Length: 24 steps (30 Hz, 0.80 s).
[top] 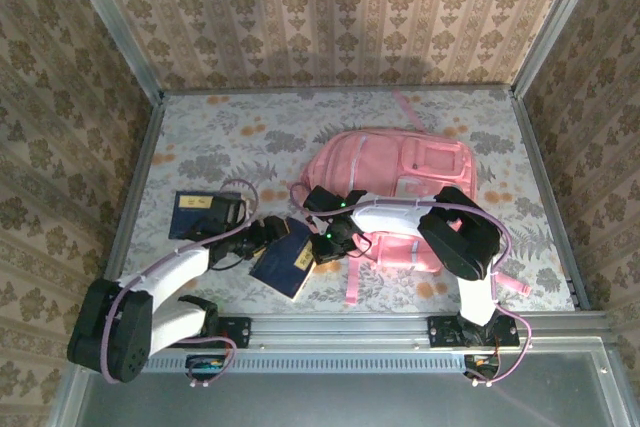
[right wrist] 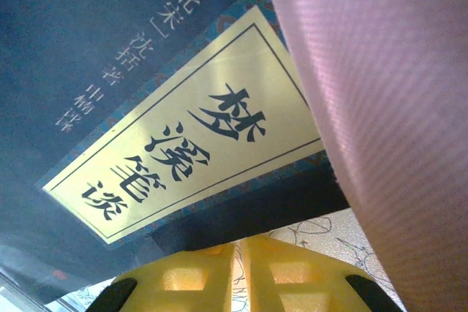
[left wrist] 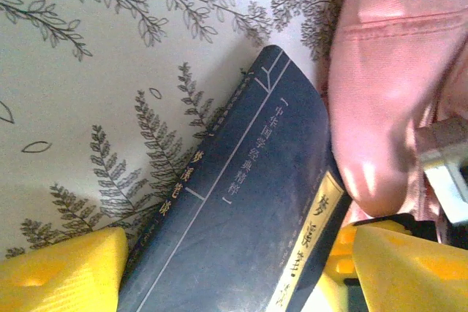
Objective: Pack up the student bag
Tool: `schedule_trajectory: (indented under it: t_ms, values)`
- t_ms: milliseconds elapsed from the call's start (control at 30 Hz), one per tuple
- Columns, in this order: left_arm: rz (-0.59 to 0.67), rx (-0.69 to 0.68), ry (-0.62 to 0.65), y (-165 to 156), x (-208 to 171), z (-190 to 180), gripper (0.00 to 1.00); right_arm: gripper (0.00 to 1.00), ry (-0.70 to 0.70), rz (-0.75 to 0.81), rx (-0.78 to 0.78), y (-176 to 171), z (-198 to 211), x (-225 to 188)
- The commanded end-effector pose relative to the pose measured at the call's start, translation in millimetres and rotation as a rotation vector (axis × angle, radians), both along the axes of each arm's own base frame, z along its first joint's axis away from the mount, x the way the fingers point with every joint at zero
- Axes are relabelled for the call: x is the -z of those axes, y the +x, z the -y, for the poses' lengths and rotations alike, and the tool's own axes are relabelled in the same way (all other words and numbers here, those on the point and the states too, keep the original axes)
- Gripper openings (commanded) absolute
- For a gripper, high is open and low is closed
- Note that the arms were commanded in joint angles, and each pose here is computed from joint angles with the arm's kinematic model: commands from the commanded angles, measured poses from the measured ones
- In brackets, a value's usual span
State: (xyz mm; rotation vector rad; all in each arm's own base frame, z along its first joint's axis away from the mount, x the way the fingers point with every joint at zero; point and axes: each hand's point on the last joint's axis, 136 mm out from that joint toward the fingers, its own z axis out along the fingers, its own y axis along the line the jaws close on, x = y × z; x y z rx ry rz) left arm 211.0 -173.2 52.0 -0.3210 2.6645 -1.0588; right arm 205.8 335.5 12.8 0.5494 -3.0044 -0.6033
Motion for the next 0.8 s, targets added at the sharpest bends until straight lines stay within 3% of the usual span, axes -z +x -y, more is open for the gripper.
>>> schedule_trajectory:
  t_ms: [0, 367, 567, 733, 767]
  values:
    - [-0.049, 0.145, -0.243, -22.7, -44.4, 37.3, 0.78, 0.16, 0.126, 0.154, 0.062, 47.0, -34.5, -1.8]
    - [-0.043, 0.159, -0.258, -31.4, -51.1, 35.5, 0.63, 0.16, 0.129, 0.173, 0.078, 54.8, -28.6, -7.8]
    - [-0.051, 0.160, -0.208, -32.0, -43.0, 31.0, 0.38, 0.16, 0.128, 0.179, 0.085, 55.2, -26.2, -8.3]
    - [0.000, 0.172, -0.171, -28.2, -53.7, 27.7, 0.00, 0.17, 0.127, 0.198, 0.094, 58.6, -20.9, -16.5]
    - [0.016, 0.176, -0.162, -27.0, -58.3, 26.9, 0.00, 0.17, 0.126, 0.206, 0.095, 59.8, -19.4, -20.4]
